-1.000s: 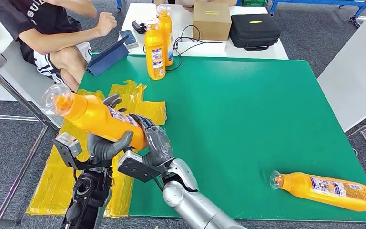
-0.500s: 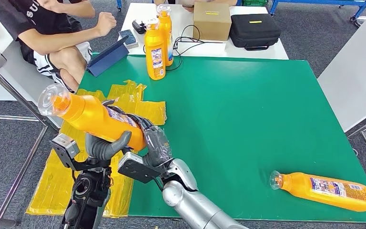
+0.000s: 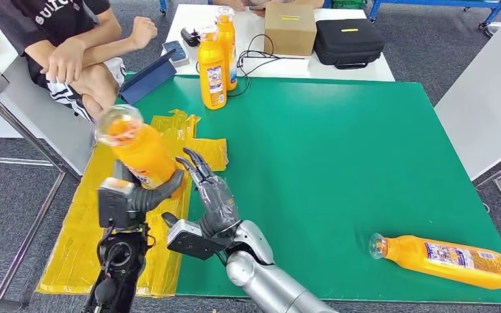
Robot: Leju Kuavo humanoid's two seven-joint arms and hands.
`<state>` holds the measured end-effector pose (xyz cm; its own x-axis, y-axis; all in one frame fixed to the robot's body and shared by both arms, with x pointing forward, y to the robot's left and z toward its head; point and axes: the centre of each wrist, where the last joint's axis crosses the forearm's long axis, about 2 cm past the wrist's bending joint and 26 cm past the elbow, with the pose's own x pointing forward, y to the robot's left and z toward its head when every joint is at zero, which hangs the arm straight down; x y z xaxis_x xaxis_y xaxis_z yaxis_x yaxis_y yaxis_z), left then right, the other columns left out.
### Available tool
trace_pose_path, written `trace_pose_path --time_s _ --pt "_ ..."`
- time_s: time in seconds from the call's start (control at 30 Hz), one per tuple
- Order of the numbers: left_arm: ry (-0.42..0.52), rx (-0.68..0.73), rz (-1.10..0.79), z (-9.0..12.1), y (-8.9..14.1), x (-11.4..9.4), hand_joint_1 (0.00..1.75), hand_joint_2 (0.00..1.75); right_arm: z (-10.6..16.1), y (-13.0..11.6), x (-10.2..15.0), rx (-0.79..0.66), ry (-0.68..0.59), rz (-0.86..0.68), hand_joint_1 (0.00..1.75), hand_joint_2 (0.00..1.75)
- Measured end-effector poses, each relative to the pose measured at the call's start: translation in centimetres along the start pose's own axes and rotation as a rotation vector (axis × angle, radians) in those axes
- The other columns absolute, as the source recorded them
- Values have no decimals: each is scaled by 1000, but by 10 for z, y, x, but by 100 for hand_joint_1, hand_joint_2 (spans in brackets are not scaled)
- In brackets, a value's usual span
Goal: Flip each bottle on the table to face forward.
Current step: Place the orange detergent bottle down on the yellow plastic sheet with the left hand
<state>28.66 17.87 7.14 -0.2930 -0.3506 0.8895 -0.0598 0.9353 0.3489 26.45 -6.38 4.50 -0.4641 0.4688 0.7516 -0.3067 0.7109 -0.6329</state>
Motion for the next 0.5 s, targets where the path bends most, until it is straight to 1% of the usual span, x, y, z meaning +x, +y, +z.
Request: trace_pose_path --time_s 0.03,0.1,0.17,0.23,0.27,0.3,0.4,0.47,0.5 --pt "-10 34 -141 -1 3 -1 175 175 1 -4 -2 -30 -2 19 0 0" --pt "-49 67 -432 -4 10 -1 175 175 8 -12 -7 -97 11 65 0 87" --pt "-112 45 -744 -5 17 -3 175 175 21 -23 -13 -170 32 104 0 175" --pt "-167 2 -998 -3 23 -8 175 175 36 -37 -20 -240 49 128 0 175" --pt "-165 -5 -1070 -2 27 -12 175 175 43 -45 -24 -274 57 136 0 175" --pt "-140 1 -1110 -1 31 -16 175 175 51 -52 -28 -307 65 142 0 175" --pt "-13 47 -1133 0 42 -28 175 175 73 -70 -35 -393 85 158 0 175" --pt "37 48 -1168 -1 45 -35 175 175 86 -79 -37 -441 96 167 0 175" --pt "48 37 -1191 -1 44 -39 175 175 90 -84 -37 -461 99 170 0 175"
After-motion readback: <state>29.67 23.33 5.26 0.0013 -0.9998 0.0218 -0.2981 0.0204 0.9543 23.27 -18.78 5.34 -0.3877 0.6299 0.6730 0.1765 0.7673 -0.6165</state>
